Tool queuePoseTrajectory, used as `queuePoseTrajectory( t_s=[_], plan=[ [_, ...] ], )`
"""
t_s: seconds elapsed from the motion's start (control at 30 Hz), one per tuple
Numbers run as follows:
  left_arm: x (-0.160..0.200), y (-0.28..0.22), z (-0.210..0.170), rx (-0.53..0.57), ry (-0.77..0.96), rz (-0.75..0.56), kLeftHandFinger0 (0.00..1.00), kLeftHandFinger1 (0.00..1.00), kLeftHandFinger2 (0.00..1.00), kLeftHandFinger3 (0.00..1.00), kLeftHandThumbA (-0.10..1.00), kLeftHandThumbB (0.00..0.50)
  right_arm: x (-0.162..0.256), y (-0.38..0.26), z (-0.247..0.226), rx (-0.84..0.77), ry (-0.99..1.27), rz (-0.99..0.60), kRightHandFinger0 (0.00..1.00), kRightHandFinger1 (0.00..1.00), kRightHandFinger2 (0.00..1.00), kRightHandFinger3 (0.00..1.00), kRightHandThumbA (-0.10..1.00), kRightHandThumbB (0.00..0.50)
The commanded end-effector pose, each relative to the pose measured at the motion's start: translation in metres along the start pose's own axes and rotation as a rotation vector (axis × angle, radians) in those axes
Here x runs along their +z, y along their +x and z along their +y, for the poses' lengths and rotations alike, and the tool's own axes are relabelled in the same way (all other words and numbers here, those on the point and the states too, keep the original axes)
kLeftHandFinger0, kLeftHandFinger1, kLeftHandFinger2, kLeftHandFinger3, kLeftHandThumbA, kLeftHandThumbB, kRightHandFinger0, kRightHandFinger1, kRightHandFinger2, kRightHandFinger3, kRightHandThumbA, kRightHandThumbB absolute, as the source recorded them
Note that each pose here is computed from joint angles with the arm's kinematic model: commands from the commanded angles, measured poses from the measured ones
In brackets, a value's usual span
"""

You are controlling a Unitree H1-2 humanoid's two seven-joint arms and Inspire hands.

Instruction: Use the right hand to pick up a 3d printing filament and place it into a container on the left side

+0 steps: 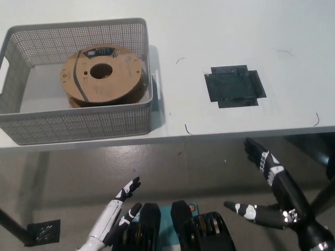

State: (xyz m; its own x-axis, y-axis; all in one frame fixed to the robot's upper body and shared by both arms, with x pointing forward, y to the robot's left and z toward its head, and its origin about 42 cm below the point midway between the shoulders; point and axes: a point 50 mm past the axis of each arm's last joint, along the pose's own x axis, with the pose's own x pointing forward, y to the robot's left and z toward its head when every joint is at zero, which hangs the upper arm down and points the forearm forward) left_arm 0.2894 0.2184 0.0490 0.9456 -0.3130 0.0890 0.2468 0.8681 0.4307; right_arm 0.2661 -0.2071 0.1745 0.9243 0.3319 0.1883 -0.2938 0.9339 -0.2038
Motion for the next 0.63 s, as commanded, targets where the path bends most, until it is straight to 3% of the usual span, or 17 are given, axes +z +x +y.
queuePoseTrajectory(
  t_s=[0.0, 0.13, 0.27, 0.47, 0.6],
  plan=[
    [0.014, 0.015, 0.009, 0.057, -0.003, -0.093, 1.0, 1.0, 1.0, 1.0, 1.0, 0.26, -0.003, 0.009, 0.007, -0.086, -0.03, -0.198, 1.0, 1.0, 1.0, 1.0, 0.96, 0.121],
    [0.015, 0.017, 0.011, 0.057, -0.001, -0.098, 1.0, 1.0, 1.0, 1.0, 1.0, 0.249, -0.034, 0.026, 0.013, -0.078, -0.016, -0.126, 1.0, 1.0, 1.0, 1.0, 0.86, 0.054],
    [0.015, 0.017, 0.011, 0.055, 0.004, -0.097, 1.0, 1.0, 1.0, 1.0, 1.0, 0.24, -0.061, 0.037, 0.021, -0.047, -0.009, -0.028, 1.0, 1.0, 1.0, 1.0, 0.91, 0.072],
    [0.015, 0.016, 0.011, 0.057, 0.008, -0.096, 1.0, 1.0, 1.0, 1.0, 1.0, 0.234, -0.081, 0.043, 0.028, -0.013, -0.01, 0.052, 1.0, 1.0, 1.0, 1.0, 0.89, 0.032],
    [0.015, 0.013, 0.008, 0.054, 0.006, -0.094, 1.0, 1.0, 1.0, 1.0, 1.0, 0.223, -0.086, 0.043, 0.029, -0.001, -0.013, 0.067, 1.0, 1.0, 1.0, 1.0, 0.9, 0.052]
  ],
)
